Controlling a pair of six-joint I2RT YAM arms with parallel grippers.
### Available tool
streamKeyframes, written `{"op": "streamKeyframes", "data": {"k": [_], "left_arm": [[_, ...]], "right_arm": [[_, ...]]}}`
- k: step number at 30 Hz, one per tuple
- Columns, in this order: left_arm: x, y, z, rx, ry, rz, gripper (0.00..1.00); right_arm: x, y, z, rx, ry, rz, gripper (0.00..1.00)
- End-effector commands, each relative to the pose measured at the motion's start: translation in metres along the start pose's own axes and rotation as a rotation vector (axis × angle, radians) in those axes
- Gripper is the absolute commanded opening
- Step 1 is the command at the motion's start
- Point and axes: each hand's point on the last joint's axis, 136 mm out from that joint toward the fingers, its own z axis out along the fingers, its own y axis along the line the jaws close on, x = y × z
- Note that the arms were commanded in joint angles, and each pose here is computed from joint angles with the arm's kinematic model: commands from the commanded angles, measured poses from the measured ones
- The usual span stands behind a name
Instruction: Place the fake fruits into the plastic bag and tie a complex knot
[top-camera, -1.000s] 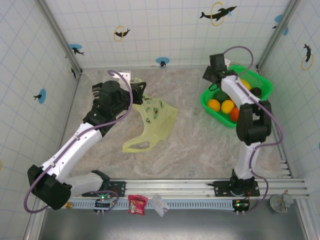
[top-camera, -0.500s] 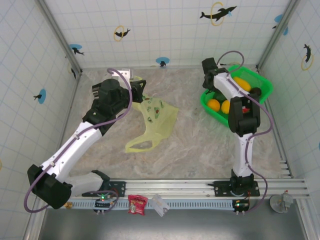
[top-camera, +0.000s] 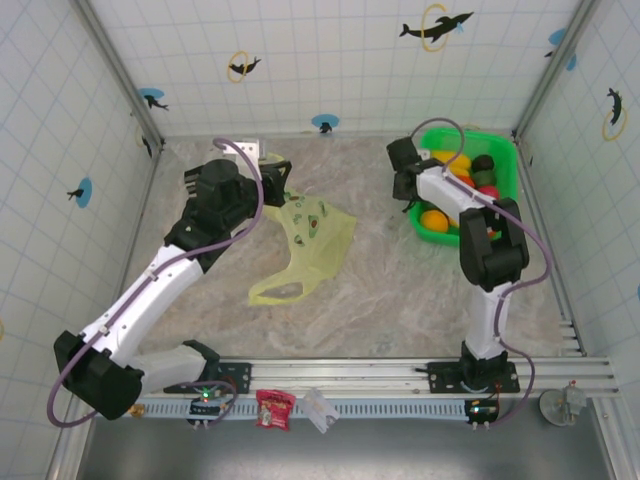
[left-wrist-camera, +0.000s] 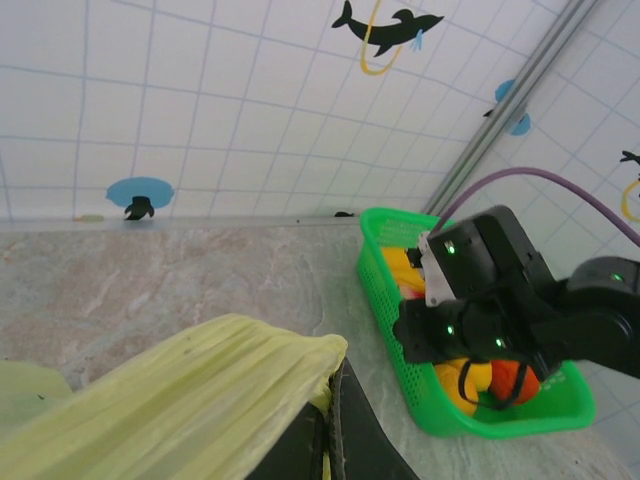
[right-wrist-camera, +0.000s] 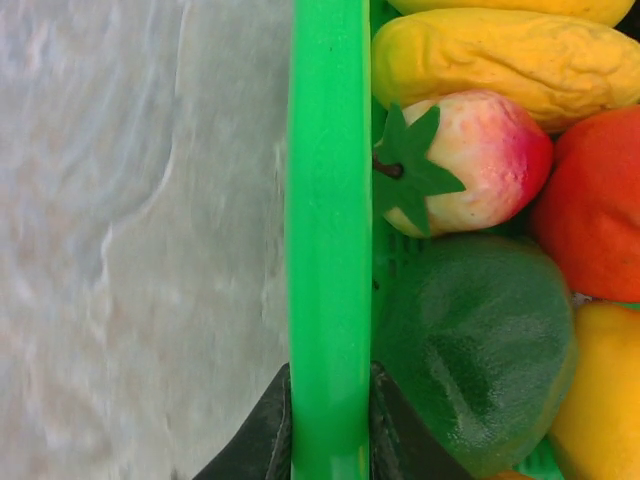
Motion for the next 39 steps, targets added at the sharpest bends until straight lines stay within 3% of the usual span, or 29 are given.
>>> {"op": "streamKeyframes", "data": {"k": [1,7,8,11,13,16,18,24,29,32,35,37,39], "left_arm": [[-0.003,0.0,-0.006,-0.002,-0.019,-0.009,0.0],[-0.003,-0.002,-0.008,0.008,-0.018,-0.013,0.0],[-0.003,-0.001,-0.007,0.006,-0.016,-0.015,0.0],[0.001,-0.004,-0.003,0.023,0.0,-0.03,0.0],[0.001,-0.007,0.0,0.044,0.009,-0.038,0.0],[0.0,-0.012,0.003,0.066,0.021,-0.046,0.0],[0.0,-0.013,0.003,0.07,0.029,-0.047,0.0],[0.002,-0.018,0.0,0.101,0.037,-0.04,0.0],[-0.003,-0.019,-0.005,0.098,0.023,-0.039,0.0],[-0.006,-0.02,-0.008,0.094,0.016,-0.039,0.0],[-0.011,-0.022,-0.011,0.099,0.006,-0.036,0.0],[-0.014,-0.025,-0.015,0.108,0.001,-0.024,0.0],[-0.018,-0.029,-0.02,0.117,-0.003,0.005,0.0]], "right_arm": [[0.029,-0.012,-0.019,0.011,0.014,-0.053,0.06],[0.088,-0.032,-0.043,-0.004,0.046,-0.109,0.09],[0.094,-0.036,-0.049,-0.011,0.036,-0.108,0.17],[0.094,-0.04,-0.07,-0.065,-0.012,-0.104,0.57],[0.079,-0.033,-0.091,-0.144,-0.08,-0.114,0.69],[0.049,-0.01,-0.132,-0.247,-0.221,-0.163,0.79],[0.037,0.011,-0.157,-0.322,-0.277,-0.205,0.8],[0.055,0.137,-0.251,-0.896,-0.318,-0.387,0.78],[0.068,0.203,-0.303,-1.141,-0.33,-0.419,0.92],[0.078,0.226,-0.311,-1.2,-0.318,-0.441,0.98],[0.091,0.237,-0.3,-1.141,-0.315,-0.505,0.96],[0.093,0.234,-0.283,-1.047,-0.321,-0.535,0.9],[0.086,0.22,-0.266,-0.938,-0.345,-0.535,0.77]]}}
